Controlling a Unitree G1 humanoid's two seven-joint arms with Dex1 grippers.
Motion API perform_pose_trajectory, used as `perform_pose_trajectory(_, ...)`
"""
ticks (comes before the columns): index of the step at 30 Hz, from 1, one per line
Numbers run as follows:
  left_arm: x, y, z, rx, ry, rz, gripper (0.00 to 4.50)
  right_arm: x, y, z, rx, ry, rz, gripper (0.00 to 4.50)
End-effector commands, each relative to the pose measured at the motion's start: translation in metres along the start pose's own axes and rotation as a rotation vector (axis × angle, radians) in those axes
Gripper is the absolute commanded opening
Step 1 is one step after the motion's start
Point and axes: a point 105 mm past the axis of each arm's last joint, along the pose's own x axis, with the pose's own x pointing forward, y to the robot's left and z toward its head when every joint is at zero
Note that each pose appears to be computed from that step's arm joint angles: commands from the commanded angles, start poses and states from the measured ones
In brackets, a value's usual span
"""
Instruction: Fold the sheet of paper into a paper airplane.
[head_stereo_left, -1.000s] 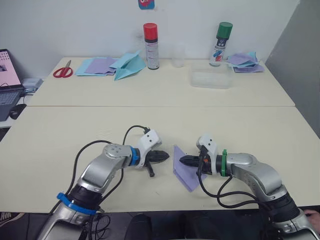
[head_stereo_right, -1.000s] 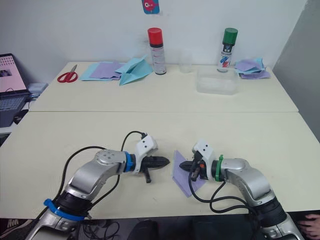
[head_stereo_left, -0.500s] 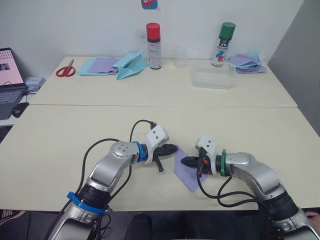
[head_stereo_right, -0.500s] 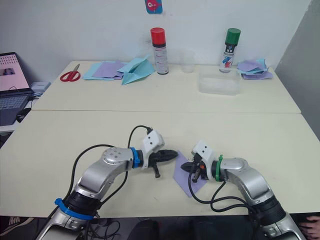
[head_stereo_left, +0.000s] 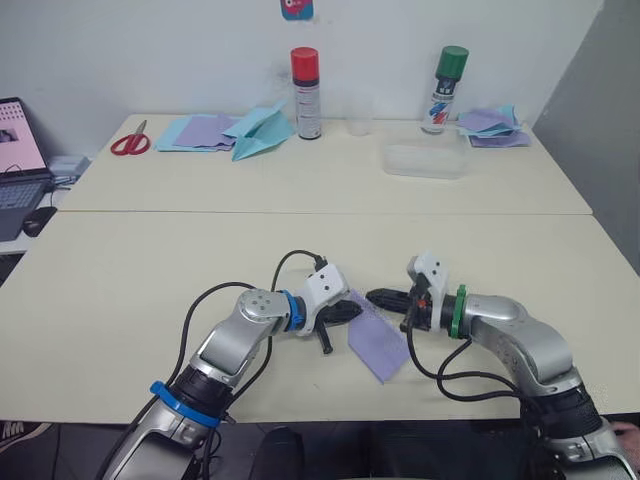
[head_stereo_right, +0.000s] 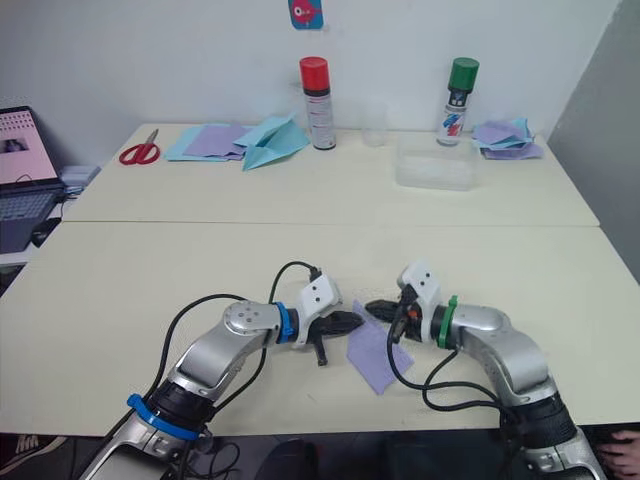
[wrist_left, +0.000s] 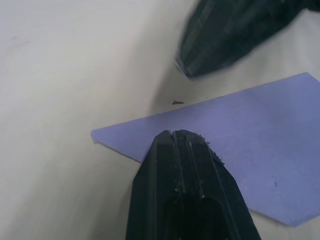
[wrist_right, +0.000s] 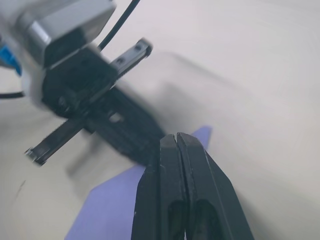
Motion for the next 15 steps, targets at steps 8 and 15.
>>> perform_pose_trajectory(8,-0.001,-0.007,-0.025,-0.043,0.089,-0.028,0.00,0.009,0.001,-0.036,-0.048,0.156,-0.007,0.01)
perform_pose_trajectory(15,-0.002,-0.011,-0.026,-0.047,0.098,-0.035,0.00,-0.026,0.004,-0.069,-0.031,0.285,-0.015,0.01)
